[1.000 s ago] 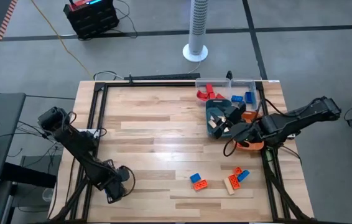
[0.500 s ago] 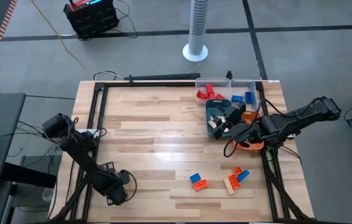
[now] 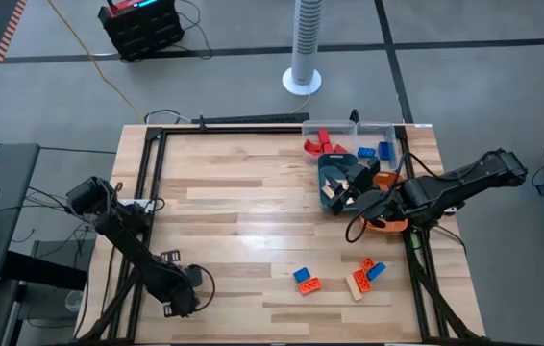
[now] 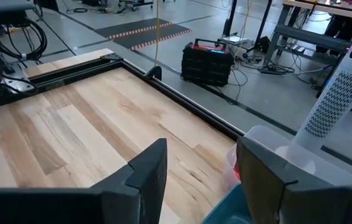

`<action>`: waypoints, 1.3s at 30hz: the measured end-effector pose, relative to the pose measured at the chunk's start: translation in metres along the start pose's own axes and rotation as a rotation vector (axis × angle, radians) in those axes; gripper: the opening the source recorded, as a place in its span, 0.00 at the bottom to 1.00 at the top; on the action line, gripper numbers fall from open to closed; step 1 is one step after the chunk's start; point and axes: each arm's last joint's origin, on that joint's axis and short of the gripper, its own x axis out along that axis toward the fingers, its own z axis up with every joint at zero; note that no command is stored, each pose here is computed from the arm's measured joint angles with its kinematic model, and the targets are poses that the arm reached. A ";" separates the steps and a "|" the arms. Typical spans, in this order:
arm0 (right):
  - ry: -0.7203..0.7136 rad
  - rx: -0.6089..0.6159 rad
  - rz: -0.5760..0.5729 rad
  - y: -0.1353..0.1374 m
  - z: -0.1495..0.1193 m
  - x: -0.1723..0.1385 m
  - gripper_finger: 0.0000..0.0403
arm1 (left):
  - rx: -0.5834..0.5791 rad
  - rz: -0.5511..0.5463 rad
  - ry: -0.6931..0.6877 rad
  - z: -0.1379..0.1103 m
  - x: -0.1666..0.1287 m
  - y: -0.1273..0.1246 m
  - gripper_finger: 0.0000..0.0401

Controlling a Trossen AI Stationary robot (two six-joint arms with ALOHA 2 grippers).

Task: Sort blocks
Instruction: Put the 8 stud blue game piece into the right transparent bin

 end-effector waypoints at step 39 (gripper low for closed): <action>-0.142 -0.365 -0.132 0.050 -0.022 0.000 0.47 | 0.172 0.156 -1.957 0.165 -0.162 0.190 0.32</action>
